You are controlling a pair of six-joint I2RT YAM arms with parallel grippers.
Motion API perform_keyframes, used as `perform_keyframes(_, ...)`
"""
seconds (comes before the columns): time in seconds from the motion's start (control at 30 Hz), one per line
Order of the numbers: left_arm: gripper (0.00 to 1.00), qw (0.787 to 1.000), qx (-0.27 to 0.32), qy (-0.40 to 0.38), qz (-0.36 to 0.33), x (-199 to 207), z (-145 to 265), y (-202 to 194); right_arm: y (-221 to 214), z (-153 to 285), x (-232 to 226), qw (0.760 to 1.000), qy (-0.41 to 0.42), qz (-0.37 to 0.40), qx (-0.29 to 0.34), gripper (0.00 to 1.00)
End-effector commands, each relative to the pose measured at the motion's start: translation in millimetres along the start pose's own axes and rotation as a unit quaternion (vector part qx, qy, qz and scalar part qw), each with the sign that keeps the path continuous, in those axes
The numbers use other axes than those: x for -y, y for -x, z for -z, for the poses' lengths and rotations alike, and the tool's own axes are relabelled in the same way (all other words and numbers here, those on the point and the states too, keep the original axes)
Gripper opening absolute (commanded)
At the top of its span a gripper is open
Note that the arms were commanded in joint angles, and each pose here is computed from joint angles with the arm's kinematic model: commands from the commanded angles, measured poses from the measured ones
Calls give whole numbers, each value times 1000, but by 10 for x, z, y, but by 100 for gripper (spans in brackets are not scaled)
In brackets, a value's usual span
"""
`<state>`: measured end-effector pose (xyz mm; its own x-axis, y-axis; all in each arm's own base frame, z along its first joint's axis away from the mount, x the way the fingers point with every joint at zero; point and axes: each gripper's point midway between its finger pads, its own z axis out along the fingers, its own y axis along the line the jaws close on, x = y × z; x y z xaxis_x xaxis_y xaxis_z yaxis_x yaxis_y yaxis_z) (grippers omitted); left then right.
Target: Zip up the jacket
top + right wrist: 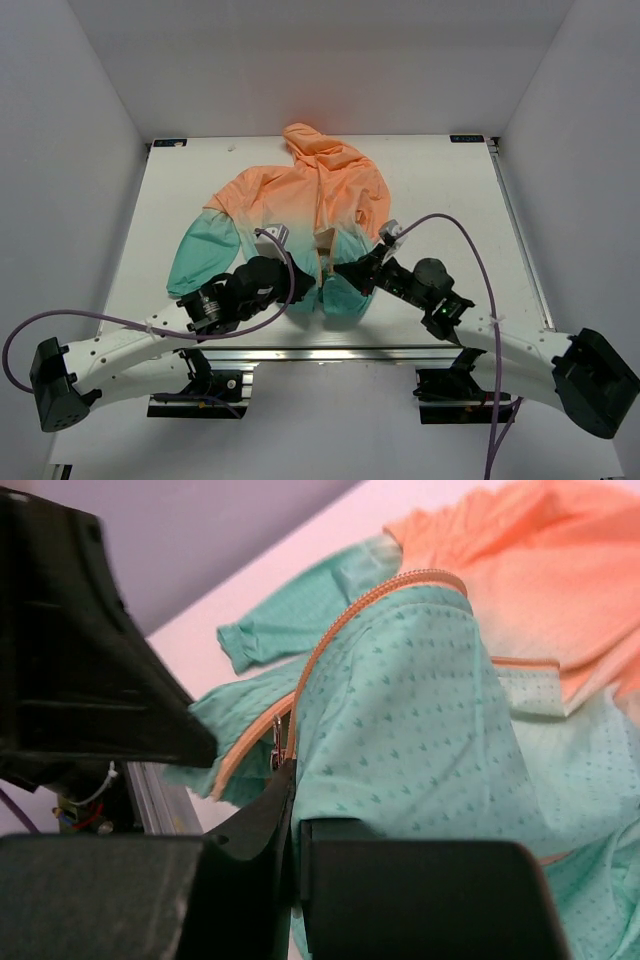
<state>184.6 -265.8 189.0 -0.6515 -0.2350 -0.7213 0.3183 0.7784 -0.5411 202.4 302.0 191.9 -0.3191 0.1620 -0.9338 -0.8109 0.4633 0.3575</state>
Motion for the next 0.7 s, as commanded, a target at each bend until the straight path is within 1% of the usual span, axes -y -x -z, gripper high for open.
perform_keyframes(0.0,0,999,30,-28,6,152,132,210,388,138,-161,995,29,34,88,0)
perform_keyframes(0.03,0,999,36,-25,6,134,140,232,475,203,-224,993,39,43,103,0)
perform_keyframes(0.13,0,999,49,-19,5,122,164,297,507,324,-321,990,59,53,114,0)
perform_keyframes(0.27,0,998,59,-12,2,127,141,358,405,389,-495,987,112,71,96,0)
perform_keyframes(0.33,0,998,61,-18,-1,193,107,397,319,352,-490,988,118,65,80,0)
perform_keyframes(0.4,0,997,64,-33,-1,279,90,433,304,320,-516,987,128,64,78,0)
perform_keyframes(0.5,0,997,66,-40,-9,353,63,479,243,220,-490,988,129,62,59,0)
perform_keyframes(0.6,0,997,64,-44,-13,391,59,494,167,113,-399,991,112,59,38,0)
perform_keyframes(0.67,0,997,61,-51,-16,415,72,487,228,72,-319,994,86,50,48,0)
